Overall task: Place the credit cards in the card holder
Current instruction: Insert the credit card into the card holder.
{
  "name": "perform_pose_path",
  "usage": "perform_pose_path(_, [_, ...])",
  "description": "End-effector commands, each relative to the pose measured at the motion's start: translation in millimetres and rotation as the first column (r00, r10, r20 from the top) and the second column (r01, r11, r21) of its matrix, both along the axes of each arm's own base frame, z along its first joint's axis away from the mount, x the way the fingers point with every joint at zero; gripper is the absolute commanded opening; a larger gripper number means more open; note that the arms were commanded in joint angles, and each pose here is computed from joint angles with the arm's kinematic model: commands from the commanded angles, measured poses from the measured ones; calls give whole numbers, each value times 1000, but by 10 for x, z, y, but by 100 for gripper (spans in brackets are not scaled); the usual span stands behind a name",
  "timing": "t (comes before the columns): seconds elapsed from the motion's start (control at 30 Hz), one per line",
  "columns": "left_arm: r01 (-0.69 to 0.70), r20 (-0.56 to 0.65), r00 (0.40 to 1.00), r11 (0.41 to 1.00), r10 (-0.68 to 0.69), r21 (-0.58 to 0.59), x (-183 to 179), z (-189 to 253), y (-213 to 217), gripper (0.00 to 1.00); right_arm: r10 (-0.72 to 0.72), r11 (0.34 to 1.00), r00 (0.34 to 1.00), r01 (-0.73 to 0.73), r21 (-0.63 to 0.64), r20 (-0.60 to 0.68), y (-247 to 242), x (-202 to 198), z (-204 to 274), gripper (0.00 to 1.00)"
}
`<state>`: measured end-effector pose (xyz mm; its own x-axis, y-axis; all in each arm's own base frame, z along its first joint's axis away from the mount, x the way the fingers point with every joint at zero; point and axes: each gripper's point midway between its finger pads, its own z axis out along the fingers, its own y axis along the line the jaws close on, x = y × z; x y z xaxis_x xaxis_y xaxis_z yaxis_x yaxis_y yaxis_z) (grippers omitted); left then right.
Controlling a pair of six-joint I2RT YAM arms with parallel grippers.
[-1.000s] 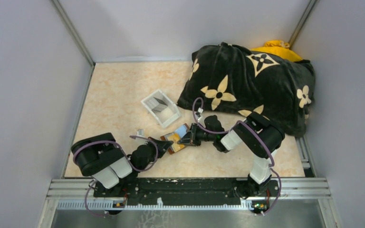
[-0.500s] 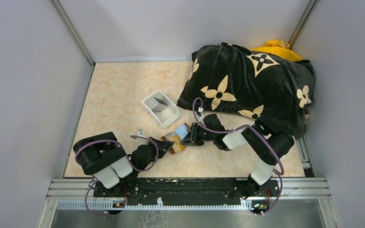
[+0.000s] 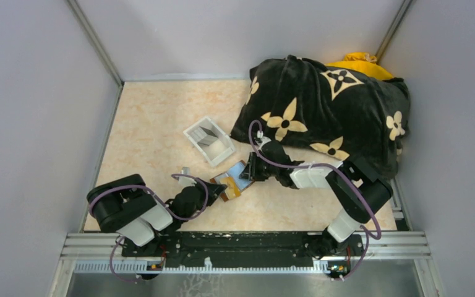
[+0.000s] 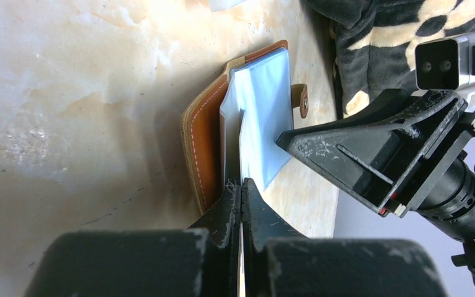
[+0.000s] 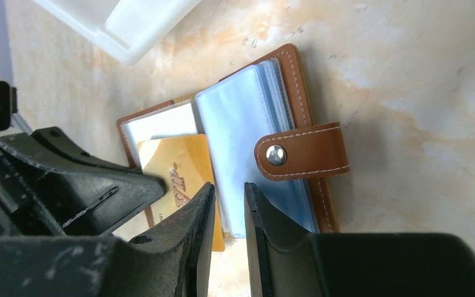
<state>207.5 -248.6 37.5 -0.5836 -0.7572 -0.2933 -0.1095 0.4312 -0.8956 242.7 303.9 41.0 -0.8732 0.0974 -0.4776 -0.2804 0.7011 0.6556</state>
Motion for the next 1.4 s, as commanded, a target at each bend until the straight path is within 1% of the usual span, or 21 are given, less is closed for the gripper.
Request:
perform_pose_path(0.0, [-12,-2,1000,999,12,40,32,-70,29,0,-15,997,991,24,-69,134,-23,260,219,25])
perform_pose_path(0.13, [-17,0,1000,999,17,44,41,-72,33,0,-18,992,983,41,-123,181,-60,385,220,25])
perform_pose_path(0.3, [-24,6,1000,998,23,51,64,-61,33,0,2,980,978,39,-193,207,-92,483,177,25])
perform_pose_path(0.67, [-33,22,999,998,32,50,110,0,7,0,38,961,977,21,-275,207,-181,488,-9,25])
perform_pose_path(0.73, [-38,23,999,998,37,49,118,10,13,0,47,952,982,11,-305,184,-213,468,-152,24])
perform_pose_path(0.93, [-60,36,998,997,59,40,135,78,58,0,71,944,984,-14,-331,161,-229,394,-277,24])
perform_pose_path(1.37, [-102,45,994,994,101,26,196,113,86,0,83,941,988,-34,-336,133,-188,247,-405,23])
